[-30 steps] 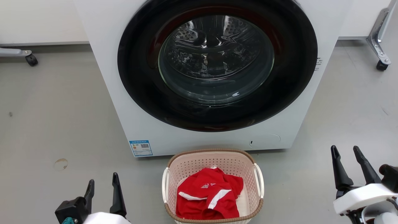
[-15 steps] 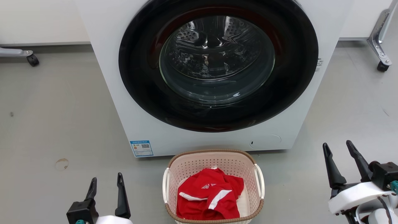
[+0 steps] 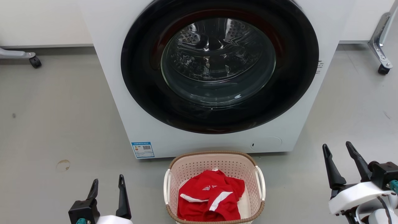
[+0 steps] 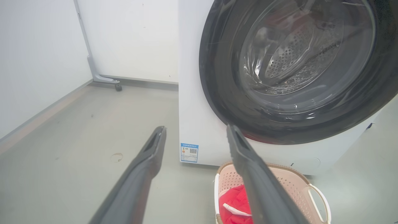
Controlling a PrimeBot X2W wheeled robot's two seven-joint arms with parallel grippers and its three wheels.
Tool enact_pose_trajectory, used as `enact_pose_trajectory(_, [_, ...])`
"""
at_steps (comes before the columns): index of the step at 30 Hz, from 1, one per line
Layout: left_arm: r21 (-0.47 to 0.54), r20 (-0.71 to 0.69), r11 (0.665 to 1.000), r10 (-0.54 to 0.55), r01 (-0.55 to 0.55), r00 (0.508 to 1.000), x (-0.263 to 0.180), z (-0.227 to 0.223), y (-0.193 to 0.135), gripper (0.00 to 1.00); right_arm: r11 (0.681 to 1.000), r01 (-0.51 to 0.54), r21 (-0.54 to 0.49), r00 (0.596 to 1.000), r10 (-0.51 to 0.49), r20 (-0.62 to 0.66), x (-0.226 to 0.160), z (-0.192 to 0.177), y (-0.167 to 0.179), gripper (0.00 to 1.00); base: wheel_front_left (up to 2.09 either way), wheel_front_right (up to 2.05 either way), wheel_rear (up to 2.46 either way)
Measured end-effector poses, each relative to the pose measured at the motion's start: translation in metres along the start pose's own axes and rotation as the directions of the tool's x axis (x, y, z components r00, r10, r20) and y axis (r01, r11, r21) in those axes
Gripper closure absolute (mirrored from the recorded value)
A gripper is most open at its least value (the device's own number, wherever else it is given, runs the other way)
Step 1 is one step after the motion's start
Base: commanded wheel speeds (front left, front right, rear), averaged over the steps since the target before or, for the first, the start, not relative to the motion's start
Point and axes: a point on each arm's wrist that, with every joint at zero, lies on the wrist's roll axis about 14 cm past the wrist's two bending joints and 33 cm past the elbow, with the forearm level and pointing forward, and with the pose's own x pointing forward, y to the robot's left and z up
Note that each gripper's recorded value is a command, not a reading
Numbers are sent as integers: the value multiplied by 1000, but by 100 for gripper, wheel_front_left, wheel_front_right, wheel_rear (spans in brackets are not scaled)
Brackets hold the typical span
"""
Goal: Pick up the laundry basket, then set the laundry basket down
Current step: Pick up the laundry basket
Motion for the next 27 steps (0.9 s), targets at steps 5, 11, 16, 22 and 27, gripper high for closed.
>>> enact_pose_trajectory(5, [1,-7,1000,-3,3,1000,-1,0,0,0,1000,-4,0,1000,4,-13,1,-2,1,0,0,0,0])
enact_pose_trajectory(11, [6,-54,1000,-1,1,999,-3,-8,2,0,1000,-10,1,999,10,-44,2,-8,3,0,0,0,0])
enact_pose_trajectory(16, [22,-150,1000,-7,10,989,-4,-26,4,0,1000,-1,13,995,2,-98,3,-22,0,0,0,0,0])
enact_pose_trajectory(22, [34,-248,999,-19,29,969,1,-46,2,0,1000,18,21,988,-14,-151,7,-40,-7,0,0,0,0])
enact_pose_trajectory(27, [38,-287,998,-40,53,957,18,-49,-4,0,999,22,25,985,-17,-170,21,-48,-11,0,0,0,0])
